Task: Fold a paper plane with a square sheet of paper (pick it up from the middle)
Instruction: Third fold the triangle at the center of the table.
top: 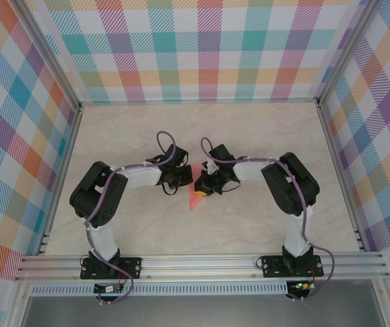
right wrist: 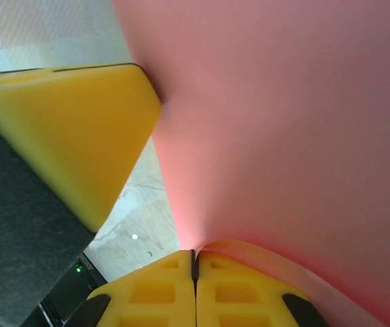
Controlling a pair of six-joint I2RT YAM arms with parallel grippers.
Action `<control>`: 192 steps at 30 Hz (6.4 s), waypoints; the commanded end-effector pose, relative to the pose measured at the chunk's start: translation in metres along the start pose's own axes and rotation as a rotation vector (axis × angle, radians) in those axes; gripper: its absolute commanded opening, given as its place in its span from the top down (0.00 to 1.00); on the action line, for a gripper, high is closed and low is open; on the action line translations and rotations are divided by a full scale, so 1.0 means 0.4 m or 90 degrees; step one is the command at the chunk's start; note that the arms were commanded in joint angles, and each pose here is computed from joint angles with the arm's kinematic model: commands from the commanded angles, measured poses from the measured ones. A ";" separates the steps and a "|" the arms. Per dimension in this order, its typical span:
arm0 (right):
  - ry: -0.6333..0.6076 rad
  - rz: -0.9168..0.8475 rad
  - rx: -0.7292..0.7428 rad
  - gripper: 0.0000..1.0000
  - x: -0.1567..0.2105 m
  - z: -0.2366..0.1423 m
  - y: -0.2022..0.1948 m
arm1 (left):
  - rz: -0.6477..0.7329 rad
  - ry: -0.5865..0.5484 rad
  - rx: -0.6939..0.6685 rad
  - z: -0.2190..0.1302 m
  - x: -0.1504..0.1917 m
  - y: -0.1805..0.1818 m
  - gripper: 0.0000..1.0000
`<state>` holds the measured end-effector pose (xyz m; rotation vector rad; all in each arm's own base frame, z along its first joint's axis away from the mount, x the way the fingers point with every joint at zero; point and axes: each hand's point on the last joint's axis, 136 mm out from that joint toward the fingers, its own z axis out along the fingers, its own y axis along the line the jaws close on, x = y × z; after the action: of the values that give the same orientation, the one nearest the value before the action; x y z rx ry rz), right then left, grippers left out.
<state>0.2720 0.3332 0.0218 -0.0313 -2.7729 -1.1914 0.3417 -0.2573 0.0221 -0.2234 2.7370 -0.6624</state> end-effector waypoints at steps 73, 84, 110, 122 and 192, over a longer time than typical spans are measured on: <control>-0.014 0.033 0.039 0.94 0.010 0.015 -0.053 | -0.013 0.031 -0.020 0.026 0.033 0.045 1.00; -0.026 0.026 0.032 0.94 0.015 -0.003 -0.040 | -0.014 0.030 -0.029 0.028 0.035 0.052 1.00; -0.028 0.010 -0.003 0.94 -0.016 0.017 -0.008 | -0.013 0.038 -0.019 0.029 0.039 0.045 1.00; -0.020 0.032 0.033 0.77 -0.009 0.031 -0.052 | -0.024 0.020 -0.020 0.002 0.022 0.040 1.00; -0.014 0.015 0.052 0.98 -0.002 0.027 -0.064 | 0.006 0.059 0.112 -0.059 0.067 -0.012 1.00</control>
<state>0.2798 0.3328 0.0164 -0.0542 -2.8310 -1.1836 0.3076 -0.2515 0.0251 -0.1998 2.7678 -0.9192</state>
